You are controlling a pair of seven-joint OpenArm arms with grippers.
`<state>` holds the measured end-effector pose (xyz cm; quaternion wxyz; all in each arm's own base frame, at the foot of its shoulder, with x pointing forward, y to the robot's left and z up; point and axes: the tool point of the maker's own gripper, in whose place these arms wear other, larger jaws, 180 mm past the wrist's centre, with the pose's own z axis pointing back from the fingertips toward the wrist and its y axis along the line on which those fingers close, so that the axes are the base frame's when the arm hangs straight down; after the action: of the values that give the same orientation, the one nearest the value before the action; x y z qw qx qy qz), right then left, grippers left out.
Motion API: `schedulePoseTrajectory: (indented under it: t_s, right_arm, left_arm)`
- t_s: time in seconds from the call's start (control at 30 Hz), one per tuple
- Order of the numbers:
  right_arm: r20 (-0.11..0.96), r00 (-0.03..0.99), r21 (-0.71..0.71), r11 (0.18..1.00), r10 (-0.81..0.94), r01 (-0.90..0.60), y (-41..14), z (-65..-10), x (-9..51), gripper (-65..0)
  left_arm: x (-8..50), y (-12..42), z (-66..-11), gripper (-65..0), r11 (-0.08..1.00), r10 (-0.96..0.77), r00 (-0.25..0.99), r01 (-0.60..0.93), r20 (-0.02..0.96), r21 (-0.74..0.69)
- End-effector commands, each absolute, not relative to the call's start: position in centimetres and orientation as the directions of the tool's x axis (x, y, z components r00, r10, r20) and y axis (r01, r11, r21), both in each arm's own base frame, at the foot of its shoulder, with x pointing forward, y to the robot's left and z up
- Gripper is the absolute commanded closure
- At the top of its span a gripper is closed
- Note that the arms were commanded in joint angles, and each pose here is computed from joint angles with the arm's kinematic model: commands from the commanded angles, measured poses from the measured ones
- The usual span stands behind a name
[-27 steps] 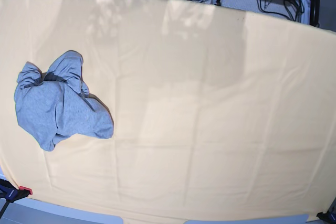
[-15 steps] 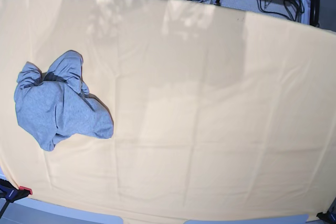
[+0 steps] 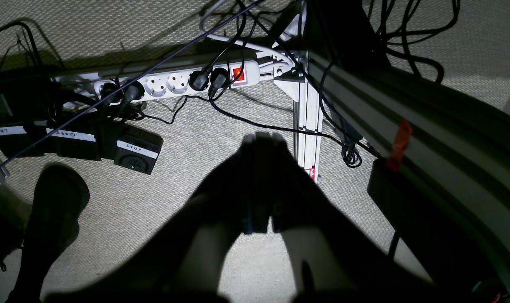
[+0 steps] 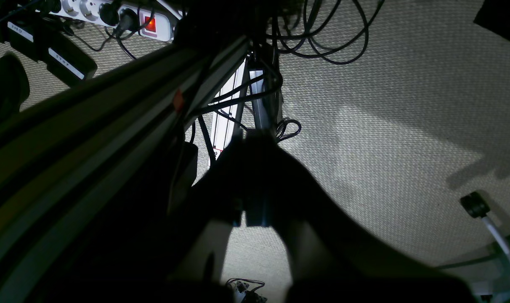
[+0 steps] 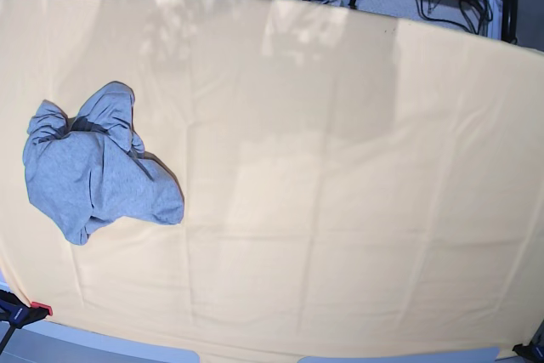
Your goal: Layout the t-shirt on the table in an organized manner, then fold the t-shirt properly
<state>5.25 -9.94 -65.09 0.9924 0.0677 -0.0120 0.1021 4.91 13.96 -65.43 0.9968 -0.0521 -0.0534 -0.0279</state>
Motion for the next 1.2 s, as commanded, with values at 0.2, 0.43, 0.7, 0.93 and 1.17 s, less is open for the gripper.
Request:
schedulePoseTrajectory:
  t_s: [0.2,0.43,0.7,0.93,1.17]
  right_arm:
    - [0.037,0.978,0.138,0.968,0.205,-0.208,-10.3,-65.1,5.0,0.0]
    - [-0.037,0.960,0.296,0.921,0.278,-0.255,-10.7,-64.4,-0.3,0.0]
    - [-0.272,0.934,0.413,0.905,0.233,-0.105,-11.8,-60.7,-8.5,0.0]
    - [-0.286,0.914,0.451,0.882,0.287,-0.136,-12.4,-55.1,-12.4,0.0]
    - [-0.149,0.904,0.433,0.849,0.400,-0.304,-12.7,-47.3,-13.1,0.0]
  left_arm:
    - [4.2,14.4,-65.2,0.0,0.991,-0.083,0.995,0.090,0.063,-0.103]
    - [0.7,15.4,-63.7,0.0,0.967,-0.177,0.983,0.181,0.039,-0.176]
    - [-3.5,16.0,-59.2,0.0,0.941,-0.167,0.986,0.161,0.003,-0.298]
    - [-5.4,15.8,-52.8,0.0,0.885,-0.317,0.948,0.310,0.037,-0.347]
    - [-4.9,14.6,-45.0,0.0,0.789,-0.483,0.866,0.495,0.131,-0.364]
